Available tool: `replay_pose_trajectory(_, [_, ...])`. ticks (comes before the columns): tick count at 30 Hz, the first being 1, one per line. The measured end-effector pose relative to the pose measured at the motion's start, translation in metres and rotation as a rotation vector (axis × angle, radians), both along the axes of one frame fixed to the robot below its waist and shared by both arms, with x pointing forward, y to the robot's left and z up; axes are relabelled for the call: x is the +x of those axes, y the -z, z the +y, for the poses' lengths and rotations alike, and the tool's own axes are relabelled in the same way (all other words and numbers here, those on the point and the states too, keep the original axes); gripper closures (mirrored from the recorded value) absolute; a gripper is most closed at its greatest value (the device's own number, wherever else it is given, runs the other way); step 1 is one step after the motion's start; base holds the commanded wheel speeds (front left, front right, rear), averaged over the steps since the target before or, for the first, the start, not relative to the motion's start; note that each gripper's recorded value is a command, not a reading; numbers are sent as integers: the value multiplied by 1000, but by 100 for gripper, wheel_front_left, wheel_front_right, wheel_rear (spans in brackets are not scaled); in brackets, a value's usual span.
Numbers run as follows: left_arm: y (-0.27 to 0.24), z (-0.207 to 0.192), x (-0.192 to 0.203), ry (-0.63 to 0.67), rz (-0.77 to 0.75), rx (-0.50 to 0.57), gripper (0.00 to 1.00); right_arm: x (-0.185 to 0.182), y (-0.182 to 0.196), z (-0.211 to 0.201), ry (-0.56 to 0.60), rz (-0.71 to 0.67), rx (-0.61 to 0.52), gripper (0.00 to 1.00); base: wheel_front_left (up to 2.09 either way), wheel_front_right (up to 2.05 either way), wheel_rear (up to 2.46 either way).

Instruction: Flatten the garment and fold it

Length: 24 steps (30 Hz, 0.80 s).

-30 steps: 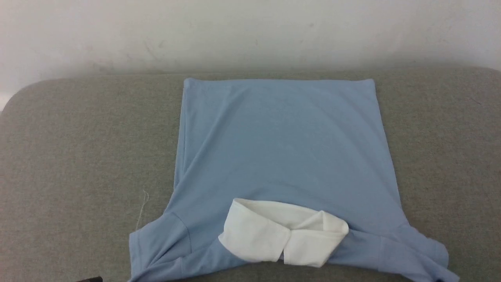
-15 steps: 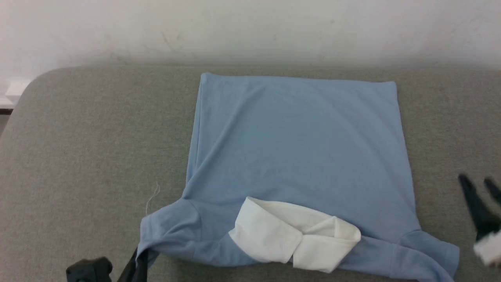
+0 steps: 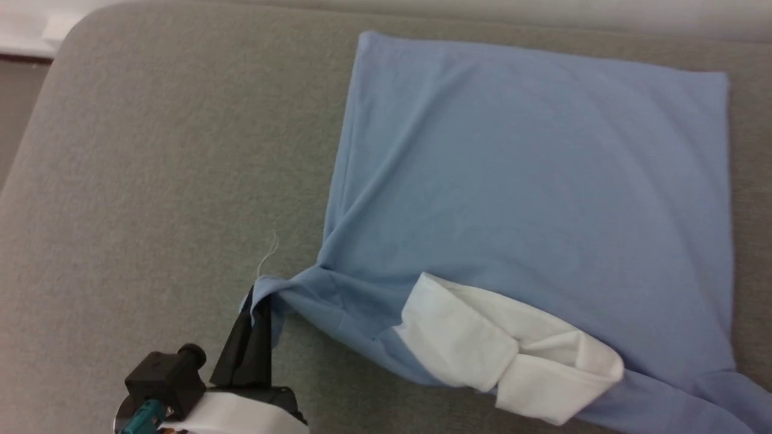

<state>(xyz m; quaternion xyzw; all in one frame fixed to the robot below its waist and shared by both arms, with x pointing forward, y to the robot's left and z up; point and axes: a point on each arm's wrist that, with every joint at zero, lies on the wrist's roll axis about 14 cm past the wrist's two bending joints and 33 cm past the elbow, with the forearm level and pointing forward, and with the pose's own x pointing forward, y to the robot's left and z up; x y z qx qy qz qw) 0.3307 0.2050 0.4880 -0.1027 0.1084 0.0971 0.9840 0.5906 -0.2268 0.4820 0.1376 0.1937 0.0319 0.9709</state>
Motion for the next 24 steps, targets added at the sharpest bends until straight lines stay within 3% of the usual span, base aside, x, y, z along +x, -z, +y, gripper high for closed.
replay_pose_trajectory(8, [18, 11, 5, -63, 18, 15, 100, 32, 78, 45, -178, 327, -97, 0, 0, 0, 0])
replay_pose_trajectory(13, [35, 13, 8, -71, 60, 8, 100, 37, 123, 56, -226, 473, -128, 0, 0, 0, 0])
replay_pose_trajectory(17, [44, 19, 6, -86, 91, 24, 100, 41, 138, 62, -246, 569, -110, 0, 0, 0, 0])
replay_pose_trajectory(18, [46, 20, 5, -90, 99, 27, 100, 41, 140, 63, -252, 599, -106, 43, 0, 0, 0])
replay_pose_trajectory(19, [47, 21, 5, -92, 104, 29, 100, 40, 141, 63, -257, 625, -105, 67, 0, 0, 0])
replay_pose_trajectory(20, [48, 21, 5, -93, 106, 28, 100, 40, 141, 64, -261, 644, -104, 100, 0, 0, 0])
replay_pose_trajectory(24, [49, 22, 4, -93, 108, 23, 100, 37, 134, 65, -277, 651, -136, 100, 0, 0, 0])
